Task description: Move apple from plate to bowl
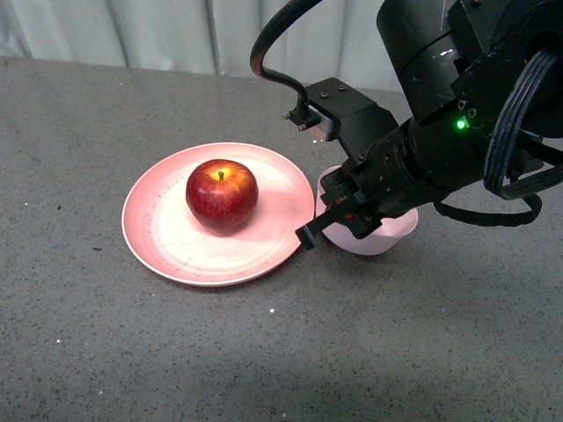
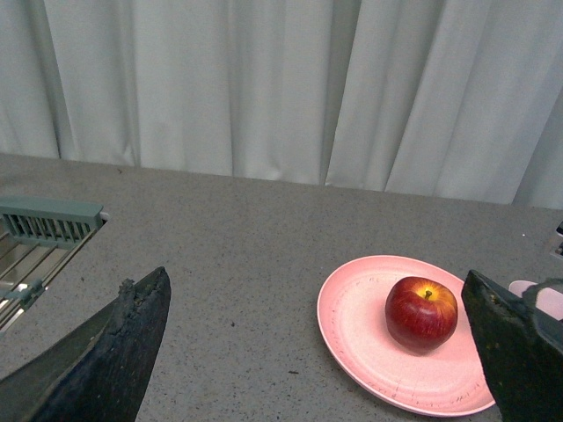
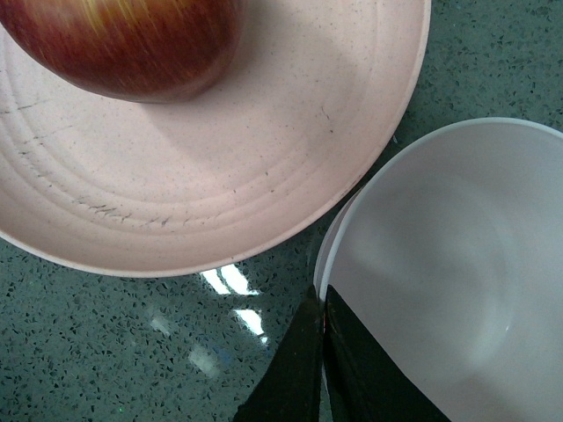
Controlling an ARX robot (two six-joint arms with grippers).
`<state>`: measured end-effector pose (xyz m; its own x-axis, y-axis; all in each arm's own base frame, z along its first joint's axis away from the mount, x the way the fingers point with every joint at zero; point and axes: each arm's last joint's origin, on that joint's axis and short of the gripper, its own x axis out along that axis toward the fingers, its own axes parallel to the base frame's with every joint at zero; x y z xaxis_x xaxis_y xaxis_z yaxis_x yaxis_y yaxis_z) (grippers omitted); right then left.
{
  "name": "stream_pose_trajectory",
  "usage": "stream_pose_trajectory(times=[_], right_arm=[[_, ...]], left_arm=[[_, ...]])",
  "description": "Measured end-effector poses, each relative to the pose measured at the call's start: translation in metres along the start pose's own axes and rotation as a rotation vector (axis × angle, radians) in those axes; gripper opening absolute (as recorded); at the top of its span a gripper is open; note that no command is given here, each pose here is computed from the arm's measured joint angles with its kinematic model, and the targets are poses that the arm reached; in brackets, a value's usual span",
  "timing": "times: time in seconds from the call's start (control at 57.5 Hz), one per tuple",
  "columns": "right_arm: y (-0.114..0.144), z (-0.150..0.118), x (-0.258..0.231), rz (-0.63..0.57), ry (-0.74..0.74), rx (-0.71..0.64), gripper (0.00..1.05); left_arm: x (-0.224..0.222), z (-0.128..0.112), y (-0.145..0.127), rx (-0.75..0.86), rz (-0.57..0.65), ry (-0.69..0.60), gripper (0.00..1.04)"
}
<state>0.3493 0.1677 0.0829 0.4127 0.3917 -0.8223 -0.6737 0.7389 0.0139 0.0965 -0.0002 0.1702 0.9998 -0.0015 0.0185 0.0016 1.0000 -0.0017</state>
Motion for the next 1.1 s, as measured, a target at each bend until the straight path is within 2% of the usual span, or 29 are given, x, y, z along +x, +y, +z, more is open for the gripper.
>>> stream_pose_trajectory(times=[0.104,0.174,0.243,0.348,0.435,0.591,0.643,0.817,0.956,1.026,1.095], right_arm=[[0.000,-0.001,0.001,-0.001,0.001,0.006,0.12],[-0.001,-0.001,0.001,-0.005,-0.002,0.010,0.23],[-0.004,0.000,0.000,-0.010,-0.012,0.019,0.39],[-0.007,0.000,-0.004,-0.015,-0.040,0.034,0.53],[-0.011,0.002,-0.017,-0.032,-0.102,0.056,0.68],[-0.021,0.004,-0.067,-0.156,-0.312,0.098,0.96],[-0.023,0.000,-0.085,-0.169,-0.386,0.114,0.96],[-0.030,-0.029,-0.126,-0.231,-0.497,0.195,0.95],[-0.040,-0.059,-0.166,-0.424,-0.682,0.308,0.95],[-0.034,-0.085,-0.181,-0.640,-0.839,0.347,0.81],[-0.027,-0.102,-0.189,-0.683,-0.901,0.348,0.69]], left_arm=[[0.000,0.000,0.000,0.000,0.000,0.000,0.98],[0.000,0.000,0.000,0.000,0.000,0.000,0.98],[0.000,0.000,0.000,0.000,0.000,0.000,0.98],[0.000,0.000,0.000,0.000,0.000,0.000,0.98],[0.000,0.000,0.000,0.000,0.000,0.000,0.98],[0.000,0.000,0.000,0.000,0.000,0.000,0.98],[0.000,0.000,0.000,0.000,0.000,0.000,0.98],[0.000,0.000,0.000,0.000,0.000,0.000,0.98],[0.000,0.000,0.000,0.000,0.000,0.000,0.98],[0.000,0.000,0.000,0.000,-0.001,0.000,0.98],[0.000,0.000,0.000,0.000,0.002,0.000,0.98]])
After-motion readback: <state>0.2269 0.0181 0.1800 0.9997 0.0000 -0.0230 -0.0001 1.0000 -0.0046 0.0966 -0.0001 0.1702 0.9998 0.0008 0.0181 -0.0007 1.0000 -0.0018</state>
